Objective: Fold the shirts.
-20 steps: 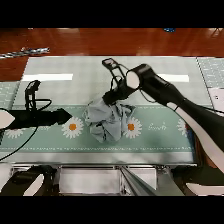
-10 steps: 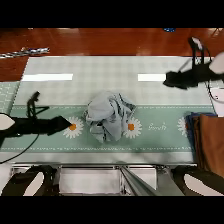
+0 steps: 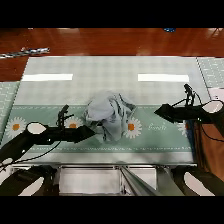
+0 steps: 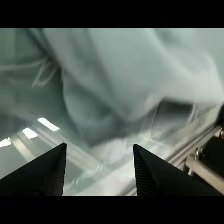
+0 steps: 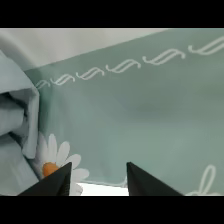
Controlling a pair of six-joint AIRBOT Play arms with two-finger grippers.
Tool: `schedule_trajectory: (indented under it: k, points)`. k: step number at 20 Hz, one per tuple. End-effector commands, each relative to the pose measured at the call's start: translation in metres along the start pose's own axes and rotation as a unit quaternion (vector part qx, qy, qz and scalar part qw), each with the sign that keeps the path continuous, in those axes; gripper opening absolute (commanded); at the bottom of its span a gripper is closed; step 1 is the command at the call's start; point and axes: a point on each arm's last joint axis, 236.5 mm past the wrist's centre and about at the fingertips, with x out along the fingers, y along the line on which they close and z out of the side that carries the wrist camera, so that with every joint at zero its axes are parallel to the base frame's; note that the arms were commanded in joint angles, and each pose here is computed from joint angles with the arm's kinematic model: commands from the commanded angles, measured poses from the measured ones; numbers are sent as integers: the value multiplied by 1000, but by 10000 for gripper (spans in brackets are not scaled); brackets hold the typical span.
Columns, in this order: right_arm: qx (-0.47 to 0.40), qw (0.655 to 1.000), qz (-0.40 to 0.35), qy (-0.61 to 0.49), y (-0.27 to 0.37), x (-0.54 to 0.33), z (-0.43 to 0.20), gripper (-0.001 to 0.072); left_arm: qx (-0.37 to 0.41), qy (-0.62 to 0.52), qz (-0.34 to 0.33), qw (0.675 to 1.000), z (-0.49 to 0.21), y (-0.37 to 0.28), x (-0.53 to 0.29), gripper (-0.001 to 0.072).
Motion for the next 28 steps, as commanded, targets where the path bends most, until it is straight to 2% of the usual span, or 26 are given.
schedule_trajectory:
  k: [1,2,3,5,10,17,24,25,26,27,28]
  points:
    - [10,1000,16,2,3,4,-7,401,5,-5,16,1000,16,-3,24,508]
    - [10,1000,16,3,3,4,-7,401,2,-1,17,1000,20,-4,28,507]
    - [9,1000,18,4,5,5,-8,401,0,6,17,1000,23,-6,32,474]
    - [-1,1000,16,11,9,12,-12,401,17,23,14,1000,26,-10,38,22]
    - [12,997,36,70,28,61,-27,401,37,59,-6,998,16,-21,38,25]
    - [-11,995,58,86,61,92,25,400,36,70,-11,997,11,-24,38,25]
    - [0,990,68,121,66,124,48,398,36,71,-12,997,10,-24,38,25]
    - [0,990,69,124,66,127,50,363,36,71,-12,997,10,-24,38,25]
    - [-1,990,70,123,67,129,53,257,36,71,-12,997,10,-24,38,25]
    - [-14,990,73,118,70,128,56,84,36,71,-12,997,11,-24,38,25]
    - [-33,990,78,115,74,126,60,30,37,70,-14,997,13,-26,36,25]
